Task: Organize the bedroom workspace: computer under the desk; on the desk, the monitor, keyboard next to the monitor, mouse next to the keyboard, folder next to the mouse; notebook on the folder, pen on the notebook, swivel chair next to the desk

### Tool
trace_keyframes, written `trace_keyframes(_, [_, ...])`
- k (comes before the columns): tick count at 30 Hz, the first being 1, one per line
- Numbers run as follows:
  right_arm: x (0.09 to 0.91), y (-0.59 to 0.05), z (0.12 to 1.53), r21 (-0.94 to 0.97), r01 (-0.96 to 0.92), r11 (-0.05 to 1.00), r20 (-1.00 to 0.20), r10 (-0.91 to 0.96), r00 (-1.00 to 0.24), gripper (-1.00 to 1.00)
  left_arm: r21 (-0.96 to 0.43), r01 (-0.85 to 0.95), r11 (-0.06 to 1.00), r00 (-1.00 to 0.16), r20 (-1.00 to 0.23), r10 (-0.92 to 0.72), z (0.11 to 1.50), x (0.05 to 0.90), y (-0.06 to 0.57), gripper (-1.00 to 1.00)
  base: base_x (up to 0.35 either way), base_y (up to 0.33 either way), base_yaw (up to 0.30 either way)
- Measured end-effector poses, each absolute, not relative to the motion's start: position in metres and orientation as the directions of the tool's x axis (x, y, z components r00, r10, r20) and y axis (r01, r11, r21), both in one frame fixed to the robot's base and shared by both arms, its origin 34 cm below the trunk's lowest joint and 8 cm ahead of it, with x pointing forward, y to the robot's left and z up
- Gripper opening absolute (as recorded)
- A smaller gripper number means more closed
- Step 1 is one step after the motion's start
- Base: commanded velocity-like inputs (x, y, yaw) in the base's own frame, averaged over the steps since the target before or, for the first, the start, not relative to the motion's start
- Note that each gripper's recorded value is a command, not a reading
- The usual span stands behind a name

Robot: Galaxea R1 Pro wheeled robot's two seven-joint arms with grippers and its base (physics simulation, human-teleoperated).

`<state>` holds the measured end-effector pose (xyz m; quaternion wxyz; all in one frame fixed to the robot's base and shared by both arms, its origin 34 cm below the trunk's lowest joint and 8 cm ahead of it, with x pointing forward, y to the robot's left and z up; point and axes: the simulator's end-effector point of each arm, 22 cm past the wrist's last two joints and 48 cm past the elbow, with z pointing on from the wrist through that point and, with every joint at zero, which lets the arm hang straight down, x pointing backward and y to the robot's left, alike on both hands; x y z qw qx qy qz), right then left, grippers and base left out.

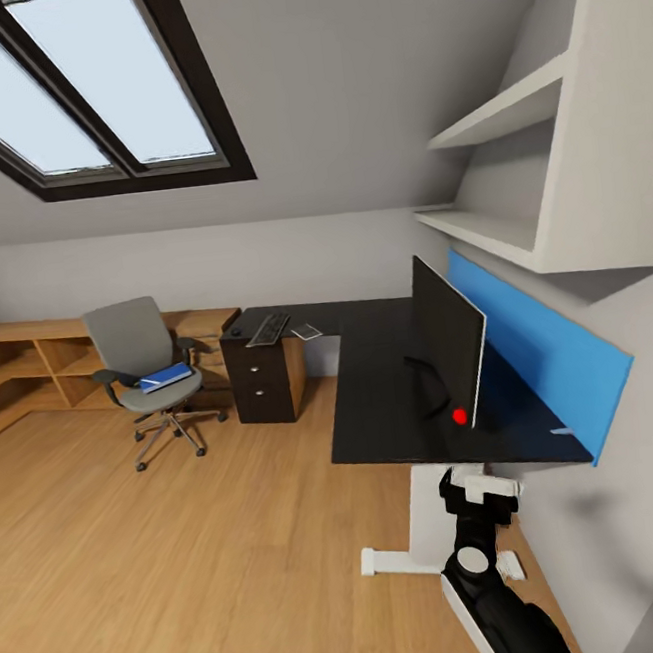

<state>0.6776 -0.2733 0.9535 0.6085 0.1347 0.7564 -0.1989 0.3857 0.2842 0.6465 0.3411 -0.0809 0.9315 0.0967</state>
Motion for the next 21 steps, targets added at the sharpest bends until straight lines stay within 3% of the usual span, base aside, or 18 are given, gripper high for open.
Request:
trace_keyframes(8, [0.647,-0.271,0.86,-0.205,0.381,0.901,-0.934,-0.064,-0.351,1.0,0.124,-0.217,0.968,-0.755,-0.65,-0.086,0.646,0.385,0.283,1.0,0.059,0.326,0.0])
trace_keyframes(14, [0.571,-0.253,0.746,-0.205,0.199,0.959,-0.875,-0.088,-0.476,1.0,0.123,-0.218,0.968,-0.754,-0.651,-0.087,0.646,0.385,0.283,1.0,0.228,0.268,0.0])
trace_keyframes(21, [0.528,-0.269,0.709,-0.231,0.139,0.963,-0.832,-0.121,-0.542,1.0,0.122,-0.219,0.968,-0.755,-0.65,-0.089,0.646,0.385,0.283,1.0,0.255,0.25,0.0])
